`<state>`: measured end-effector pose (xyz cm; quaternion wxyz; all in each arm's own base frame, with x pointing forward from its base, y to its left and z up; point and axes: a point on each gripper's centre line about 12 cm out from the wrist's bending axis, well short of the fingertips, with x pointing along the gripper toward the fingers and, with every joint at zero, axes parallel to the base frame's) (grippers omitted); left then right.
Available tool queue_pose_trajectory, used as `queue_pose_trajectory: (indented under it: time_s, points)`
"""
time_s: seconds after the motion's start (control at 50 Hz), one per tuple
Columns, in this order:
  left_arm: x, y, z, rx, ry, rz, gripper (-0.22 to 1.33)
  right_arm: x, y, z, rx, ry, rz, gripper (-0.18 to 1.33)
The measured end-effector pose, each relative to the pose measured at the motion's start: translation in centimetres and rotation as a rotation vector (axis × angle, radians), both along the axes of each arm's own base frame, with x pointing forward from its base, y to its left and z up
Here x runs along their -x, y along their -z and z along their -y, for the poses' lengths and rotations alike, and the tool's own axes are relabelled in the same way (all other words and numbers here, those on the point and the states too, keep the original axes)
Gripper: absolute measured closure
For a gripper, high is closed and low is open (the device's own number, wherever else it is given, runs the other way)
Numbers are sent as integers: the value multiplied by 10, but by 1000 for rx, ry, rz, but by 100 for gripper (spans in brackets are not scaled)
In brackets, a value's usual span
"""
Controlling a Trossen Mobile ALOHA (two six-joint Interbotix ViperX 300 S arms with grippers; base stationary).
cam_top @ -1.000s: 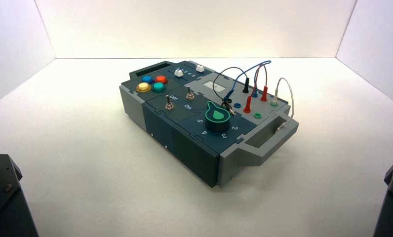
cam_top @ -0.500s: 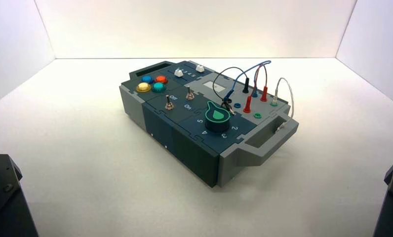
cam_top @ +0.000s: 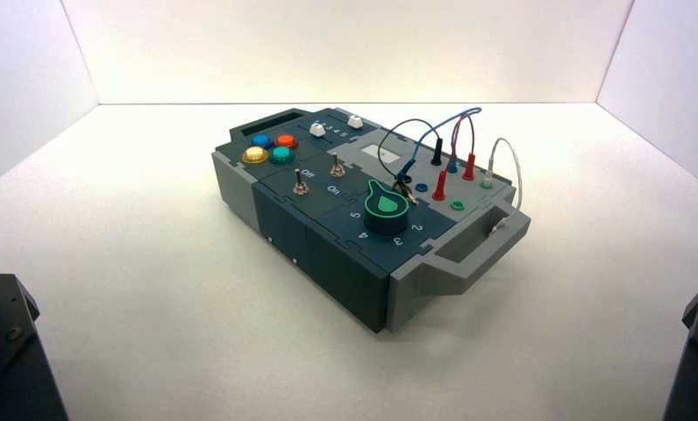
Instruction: Close right gripper.
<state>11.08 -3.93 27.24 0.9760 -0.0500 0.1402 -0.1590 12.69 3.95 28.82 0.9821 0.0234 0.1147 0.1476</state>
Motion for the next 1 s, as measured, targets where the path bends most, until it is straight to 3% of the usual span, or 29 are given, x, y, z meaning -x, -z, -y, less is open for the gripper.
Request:
queue_pose_trajectory:
  time_s: [0.16,0.22,0.24,0.28,0.3,0.32,0.38,0.42,1.0]
  points:
    - [0,0,0,0,0,1,128,0,0,0,1,0,3,-18]
    - [0,0,0,2,0,1,128,0,0,0,4,-1,-2,-11]
    - [1,0,0,4,-1,2,128,1,1,0,5,-1,-5,-2]
    - [1,-1,0,4,0,3,128,2,1,0,8,-3,-12,29]
    - [1,-1,0,4,0,3,128,3,1,1,9,-3,-10,32]
    - [1,0,0,4,0,2,128,4,1,1,12,-3,-7,61]
    - [1,0,0,4,0,2,128,7,-1,2,12,-4,9,116]
    - [1,0,0,4,0,2,128,9,-2,3,15,-3,21,130]
    - [0,0,0,2,0,1,128,12,-4,4,13,-1,36,129]
